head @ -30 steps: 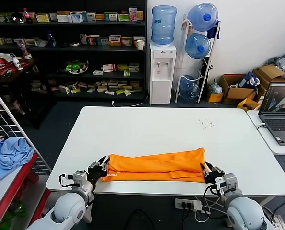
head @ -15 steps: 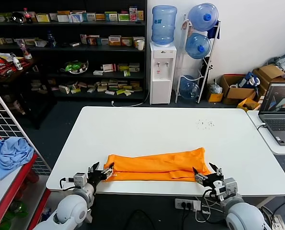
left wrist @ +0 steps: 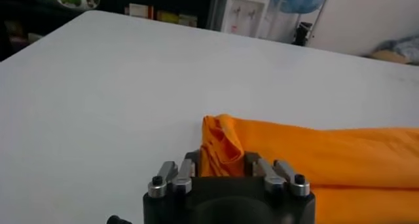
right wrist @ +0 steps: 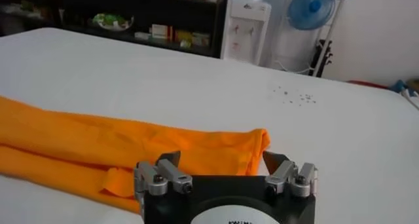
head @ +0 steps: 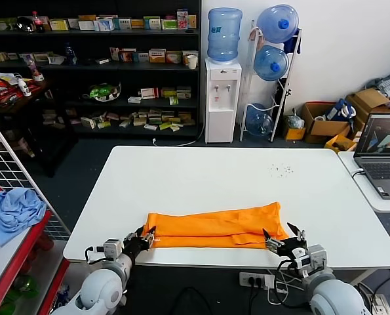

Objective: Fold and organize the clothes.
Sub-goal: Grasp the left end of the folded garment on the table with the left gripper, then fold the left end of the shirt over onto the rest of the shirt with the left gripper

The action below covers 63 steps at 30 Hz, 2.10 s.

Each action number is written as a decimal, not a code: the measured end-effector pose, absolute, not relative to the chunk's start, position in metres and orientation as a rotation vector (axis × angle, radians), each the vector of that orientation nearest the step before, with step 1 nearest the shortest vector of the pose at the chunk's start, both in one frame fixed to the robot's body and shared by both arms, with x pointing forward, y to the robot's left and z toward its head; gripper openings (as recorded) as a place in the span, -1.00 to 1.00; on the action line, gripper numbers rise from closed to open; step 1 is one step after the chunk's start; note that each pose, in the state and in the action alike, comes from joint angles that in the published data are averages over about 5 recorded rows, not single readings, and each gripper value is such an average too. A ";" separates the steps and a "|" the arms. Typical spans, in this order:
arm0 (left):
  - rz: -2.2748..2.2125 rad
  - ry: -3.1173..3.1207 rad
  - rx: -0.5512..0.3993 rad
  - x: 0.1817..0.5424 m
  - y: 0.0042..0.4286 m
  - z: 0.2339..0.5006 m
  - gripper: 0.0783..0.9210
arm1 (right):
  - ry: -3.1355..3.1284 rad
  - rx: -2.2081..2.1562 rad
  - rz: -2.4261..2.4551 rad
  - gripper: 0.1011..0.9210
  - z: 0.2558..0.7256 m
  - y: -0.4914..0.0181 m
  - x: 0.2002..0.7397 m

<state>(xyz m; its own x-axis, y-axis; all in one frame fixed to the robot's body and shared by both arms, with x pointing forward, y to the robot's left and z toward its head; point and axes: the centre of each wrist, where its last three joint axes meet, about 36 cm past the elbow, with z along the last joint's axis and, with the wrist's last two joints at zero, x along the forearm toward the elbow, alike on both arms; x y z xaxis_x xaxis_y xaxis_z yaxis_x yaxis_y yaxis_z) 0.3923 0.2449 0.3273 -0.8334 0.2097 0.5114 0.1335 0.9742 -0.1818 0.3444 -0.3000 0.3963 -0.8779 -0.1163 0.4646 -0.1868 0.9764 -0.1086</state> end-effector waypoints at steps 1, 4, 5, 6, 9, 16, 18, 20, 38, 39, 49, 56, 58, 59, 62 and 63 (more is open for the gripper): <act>0.186 -2.568 -0.247 0.392 0.244 0.327 -0.23 | -2.653 0.214 0.206 0.76 0.397 -0.300 0.344; 0.181 -2.574 -0.257 0.392 0.243 0.328 -0.44 | -2.659 0.209 0.206 0.76 0.397 -0.299 0.344; 0.179 -2.577 -0.258 0.393 0.244 0.329 -0.52 | -2.661 0.207 0.206 0.76 0.396 -0.299 0.344; 0.176 -2.581 -0.257 0.394 0.244 0.329 -0.58 | -2.664 0.204 0.207 0.76 0.396 -0.300 0.343; 0.165 -2.598 -0.249 0.398 0.247 0.333 -0.79 | -2.673 0.197 0.211 0.76 0.395 -0.300 0.343; 0.112 -2.642 -0.186 0.412 0.268 0.342 -0.90 | -2.724 0.189 0.229 0.76 0.393 -0.301 0.345; 0.081 -2.651 -0.160 0.417 0.278 0.346 -0.90 | -2.745 0.188 0.236 0.76 0.392 -0.302 0.346; 0.042 -2.658 -0.129 0.423 0.289 0.349 -0.90 | -2.764 0.189 0.241 0.76 0.391 -0.301 0.347; -0.181 -2.678 0.001 0.432 0.350 0.396 -0.90 | -2.842 0.171 0.275 0.76 0.376 -0.292 0.355; -0.172 -2.680 -0.015 0.430 0.344 0.399 -0.90 | -2.842 0.167 0.277 0.76 0.375 -0.292 0.355; 0.035 -2.662 -0.190 0.414 0.262 0.405 -0.90 | -2.849 0.130 0.297 0.76 0.367 -0.295 0.360; 0.174 -2.636 -0.304 0.412 0.201 0.405 -0.90 | -2.848 0.108 0.296 0.76 0.361 -0.294 0.364; 0.206 -2.632 -0.334 0.412 0.184 0.406 -0.90 | -2.847 0.103 0.294 0.76 0.360 -0.294 0.366; 0.222 -2.630 -0.349 0.413 0.176 0.407 -0.90 | -2.846 0.101 0.293 0.76 0.359 -0.293 0.367; 0.266 -2.623 -0.387 0.415 0.154 0.409 -0.90 | -2.844 0.095 0.289 0.76 0.357 -0.292 0.369; 0.280 -2.620 -0.399 0.415 0.147 0.410 -0.90 | -2.843 0.094 0.288 0.76 0.356 -0.292 0.370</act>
